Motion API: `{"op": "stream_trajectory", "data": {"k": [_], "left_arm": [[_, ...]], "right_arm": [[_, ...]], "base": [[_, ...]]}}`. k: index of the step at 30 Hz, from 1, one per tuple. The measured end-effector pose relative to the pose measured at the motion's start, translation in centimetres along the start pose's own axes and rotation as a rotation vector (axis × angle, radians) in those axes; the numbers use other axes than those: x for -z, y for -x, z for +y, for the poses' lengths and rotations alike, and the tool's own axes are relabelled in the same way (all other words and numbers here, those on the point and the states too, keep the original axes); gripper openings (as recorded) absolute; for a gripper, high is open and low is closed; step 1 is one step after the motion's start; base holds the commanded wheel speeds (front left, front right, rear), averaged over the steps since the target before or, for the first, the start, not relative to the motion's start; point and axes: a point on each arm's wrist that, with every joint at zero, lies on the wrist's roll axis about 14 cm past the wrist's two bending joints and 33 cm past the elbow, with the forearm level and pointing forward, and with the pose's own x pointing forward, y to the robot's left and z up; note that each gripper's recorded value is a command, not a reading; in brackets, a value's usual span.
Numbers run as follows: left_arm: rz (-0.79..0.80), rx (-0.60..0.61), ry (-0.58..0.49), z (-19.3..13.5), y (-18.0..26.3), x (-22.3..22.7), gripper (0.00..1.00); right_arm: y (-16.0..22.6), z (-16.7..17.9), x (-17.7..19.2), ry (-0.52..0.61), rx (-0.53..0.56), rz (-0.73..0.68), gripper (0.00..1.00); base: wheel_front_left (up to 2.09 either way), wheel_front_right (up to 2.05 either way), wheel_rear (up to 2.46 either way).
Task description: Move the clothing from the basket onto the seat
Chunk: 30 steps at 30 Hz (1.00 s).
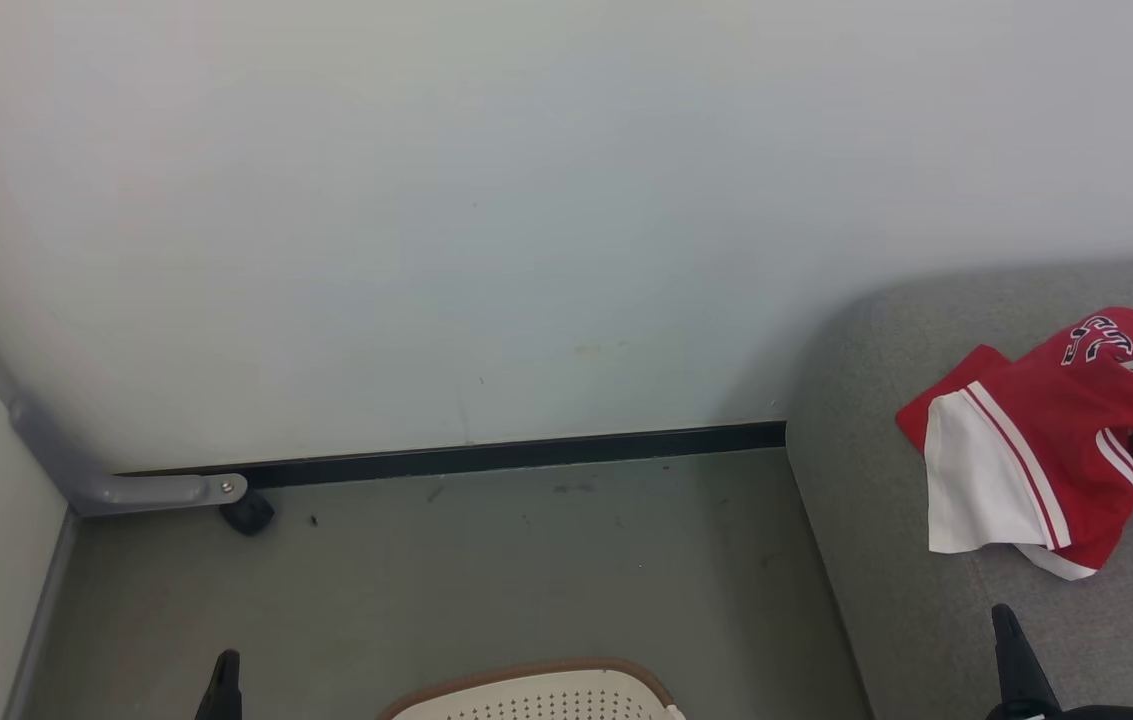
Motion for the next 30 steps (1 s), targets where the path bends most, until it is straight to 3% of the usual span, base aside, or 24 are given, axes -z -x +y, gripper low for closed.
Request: {"op": "stream_trajectory", "data": {"k": [30], "left_arm": [[0.0, 0.052, 0.4, -0.7, -1.0, -1.0, 0.0]], "right_arm": [[-1.0, -0.1, -1.1, -0.449, -0.028, -0.008, 0.0]], "base": [[0.0, 0.0, 0.0]]}}
